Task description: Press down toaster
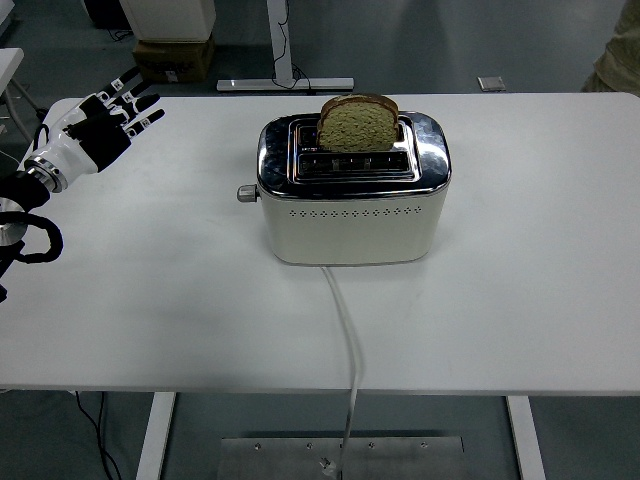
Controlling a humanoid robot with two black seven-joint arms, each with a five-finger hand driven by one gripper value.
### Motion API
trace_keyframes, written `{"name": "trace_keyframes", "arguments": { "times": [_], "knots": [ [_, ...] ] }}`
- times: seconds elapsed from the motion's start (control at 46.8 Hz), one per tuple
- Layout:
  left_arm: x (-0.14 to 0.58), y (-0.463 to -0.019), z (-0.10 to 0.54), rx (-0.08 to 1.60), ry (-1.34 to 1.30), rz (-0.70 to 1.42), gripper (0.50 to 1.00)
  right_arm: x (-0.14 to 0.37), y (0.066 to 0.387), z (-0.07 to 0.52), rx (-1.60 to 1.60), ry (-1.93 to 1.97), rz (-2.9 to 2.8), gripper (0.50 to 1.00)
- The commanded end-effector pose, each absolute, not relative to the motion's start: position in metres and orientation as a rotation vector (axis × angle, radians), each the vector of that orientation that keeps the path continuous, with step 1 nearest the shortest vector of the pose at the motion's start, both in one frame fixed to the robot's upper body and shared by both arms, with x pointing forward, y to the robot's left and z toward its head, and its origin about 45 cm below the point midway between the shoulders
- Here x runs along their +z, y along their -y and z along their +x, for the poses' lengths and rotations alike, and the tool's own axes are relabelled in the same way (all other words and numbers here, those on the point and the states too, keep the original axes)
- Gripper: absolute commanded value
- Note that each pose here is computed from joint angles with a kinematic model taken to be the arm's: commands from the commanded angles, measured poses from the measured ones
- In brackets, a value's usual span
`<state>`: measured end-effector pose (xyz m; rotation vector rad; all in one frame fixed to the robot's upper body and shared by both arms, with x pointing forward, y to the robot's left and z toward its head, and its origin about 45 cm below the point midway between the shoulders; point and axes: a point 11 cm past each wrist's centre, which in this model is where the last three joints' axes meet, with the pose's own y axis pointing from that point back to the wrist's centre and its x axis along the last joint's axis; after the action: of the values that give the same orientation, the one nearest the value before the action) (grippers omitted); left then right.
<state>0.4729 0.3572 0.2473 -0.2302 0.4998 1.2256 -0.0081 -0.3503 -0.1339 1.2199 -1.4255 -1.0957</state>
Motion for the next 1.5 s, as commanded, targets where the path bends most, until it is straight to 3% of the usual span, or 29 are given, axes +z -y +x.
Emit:
{"name": "trace_keyframes", "arguments": {
  "times": [0.0,0.577,1.068,1.474],
  "knots": [
    [0.249,-0.360,0.473,1.228,-0.494,-0.229,1.000,-0.134,0.350,-0.008,-1.096,1.426,1.221,1.000],
    [0.326,-0.381,0.450,1.131,-0.276,-0.103,1.000,-0.134,0.350,-0.008,-1.095,1.424,1.222,1.000],
    [0.368,-0.368,0.421,0.927,0.250,0.512,1.000,-0.134,0.350,-0.007,-1.094,1.425,1.223,1.000],
    [0.337,-0.355,0.402,0.646,0.461,0.936,1.000,-0.134,0.350,-0.004,-1.090,1.426,1.228,1.000]
  ]
}}
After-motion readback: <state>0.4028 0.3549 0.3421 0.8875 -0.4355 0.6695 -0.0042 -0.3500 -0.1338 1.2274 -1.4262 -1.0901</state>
